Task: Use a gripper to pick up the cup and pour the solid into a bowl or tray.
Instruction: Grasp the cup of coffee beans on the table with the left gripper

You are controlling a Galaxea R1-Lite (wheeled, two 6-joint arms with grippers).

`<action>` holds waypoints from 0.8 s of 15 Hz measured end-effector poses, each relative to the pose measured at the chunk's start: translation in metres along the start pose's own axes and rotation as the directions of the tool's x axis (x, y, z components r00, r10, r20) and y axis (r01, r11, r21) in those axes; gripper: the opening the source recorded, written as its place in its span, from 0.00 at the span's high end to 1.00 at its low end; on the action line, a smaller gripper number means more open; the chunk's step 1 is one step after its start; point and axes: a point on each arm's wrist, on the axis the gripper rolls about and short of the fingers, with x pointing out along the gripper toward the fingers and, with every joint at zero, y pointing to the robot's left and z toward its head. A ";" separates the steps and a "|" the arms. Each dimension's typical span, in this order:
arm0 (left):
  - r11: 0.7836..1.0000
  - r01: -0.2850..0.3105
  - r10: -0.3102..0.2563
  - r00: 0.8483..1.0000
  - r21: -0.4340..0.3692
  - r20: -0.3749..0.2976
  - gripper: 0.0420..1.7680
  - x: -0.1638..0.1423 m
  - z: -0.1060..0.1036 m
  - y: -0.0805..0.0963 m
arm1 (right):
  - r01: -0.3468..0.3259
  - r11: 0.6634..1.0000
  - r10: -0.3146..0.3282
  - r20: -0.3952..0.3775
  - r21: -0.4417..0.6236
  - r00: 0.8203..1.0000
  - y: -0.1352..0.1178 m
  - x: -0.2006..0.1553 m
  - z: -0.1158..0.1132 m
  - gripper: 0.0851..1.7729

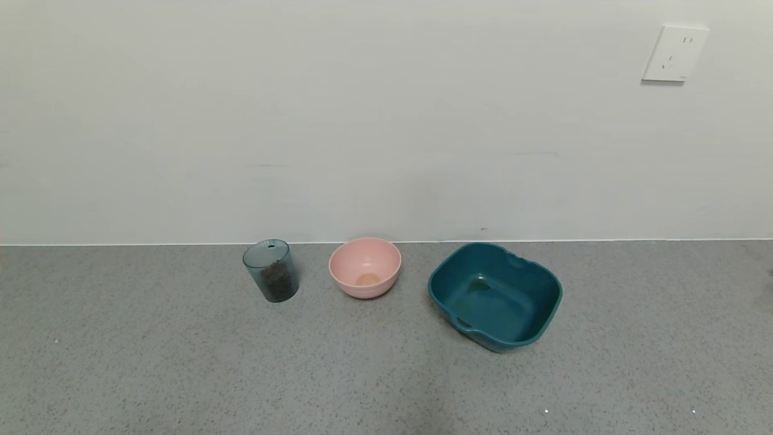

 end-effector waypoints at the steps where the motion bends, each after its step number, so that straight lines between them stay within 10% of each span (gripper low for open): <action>1: 1.000 0.004 -0.004 1.000 0.000 -0.012 0.03 0.009 0.015 0.000 | 0.000 1.000 0.000 0.000 0.000 1.000 0.000 0.000 0.000 0.04; 8: 1.000 0.000 0.000 0.983 -0.004 -0.184 0.03 0.130 0.059 0.002 | 0.000 1.000 0.000 0.000 0.000 1.000 0.000 0.000 0.000 0.04; 12: 1.000 -0.019 0.015 0.920 -0.006 -0.391 0.03 0.194 0.022 0.005 | 0.000 1.000 0.000 0.000 0.000 1.000 0.000 0.000 0.000 0.04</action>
